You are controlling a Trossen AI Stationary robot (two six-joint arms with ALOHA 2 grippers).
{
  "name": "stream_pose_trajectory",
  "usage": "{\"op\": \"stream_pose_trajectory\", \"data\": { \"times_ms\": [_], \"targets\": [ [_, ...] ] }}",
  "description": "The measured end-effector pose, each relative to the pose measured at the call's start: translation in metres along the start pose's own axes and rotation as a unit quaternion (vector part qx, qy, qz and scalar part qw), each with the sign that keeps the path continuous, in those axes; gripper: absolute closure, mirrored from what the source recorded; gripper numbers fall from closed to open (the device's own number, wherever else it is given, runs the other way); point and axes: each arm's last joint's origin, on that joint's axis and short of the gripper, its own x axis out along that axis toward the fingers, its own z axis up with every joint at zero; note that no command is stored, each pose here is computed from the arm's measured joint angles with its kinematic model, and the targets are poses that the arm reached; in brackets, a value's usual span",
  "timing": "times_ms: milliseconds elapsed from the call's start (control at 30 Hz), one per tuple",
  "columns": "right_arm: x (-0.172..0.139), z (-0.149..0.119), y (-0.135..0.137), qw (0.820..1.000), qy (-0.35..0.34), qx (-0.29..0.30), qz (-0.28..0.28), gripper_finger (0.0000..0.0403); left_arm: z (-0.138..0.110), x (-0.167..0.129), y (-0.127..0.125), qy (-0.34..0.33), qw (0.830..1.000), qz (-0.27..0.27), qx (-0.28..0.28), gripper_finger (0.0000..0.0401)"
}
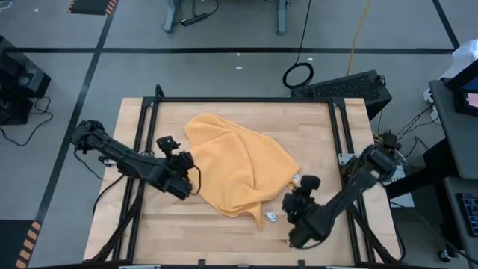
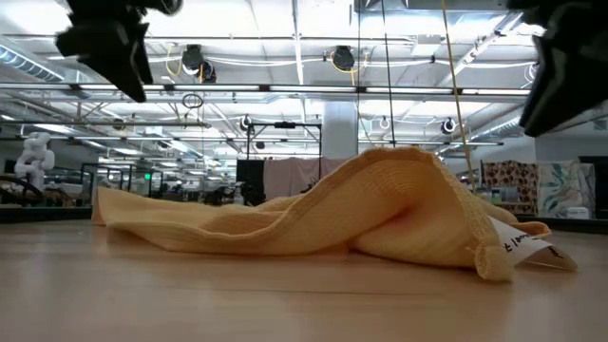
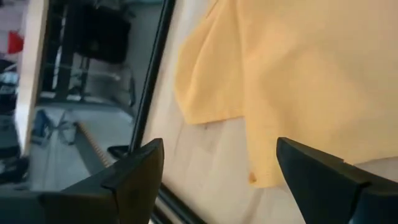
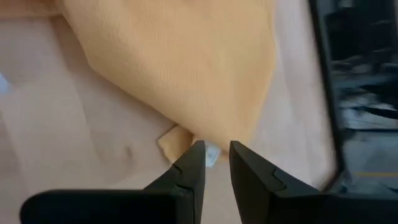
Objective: Roll towel
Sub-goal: Fold the yellow towel
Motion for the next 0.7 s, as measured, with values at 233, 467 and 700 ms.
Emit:
{"op": "stream_pose_trajectory", "data": {
  "times_ms": [233,467,700],
  "targets": [
    [0.008,-0.029,-0.04,0.98,-0.026,0.145,0.136,0.032,0.022,-0.024,-0.04,-0.163,0.975,-0.134,-0.069,0.0086],
    [0.048,-0.071,-0.03,0.923,-0.047,0.3,0.236,0.0255,0.052,-0.024,-0.112,-0.343,0.917,-0.203,-0.012,0.0086],
    [0.084,-0.088,-0.02,0.917,-0.045,0.35,0.187,0.0222,0.068,0.018,-0.161,-0.341,0.915,-0.218,0.007,0.0086]
  ]
}}
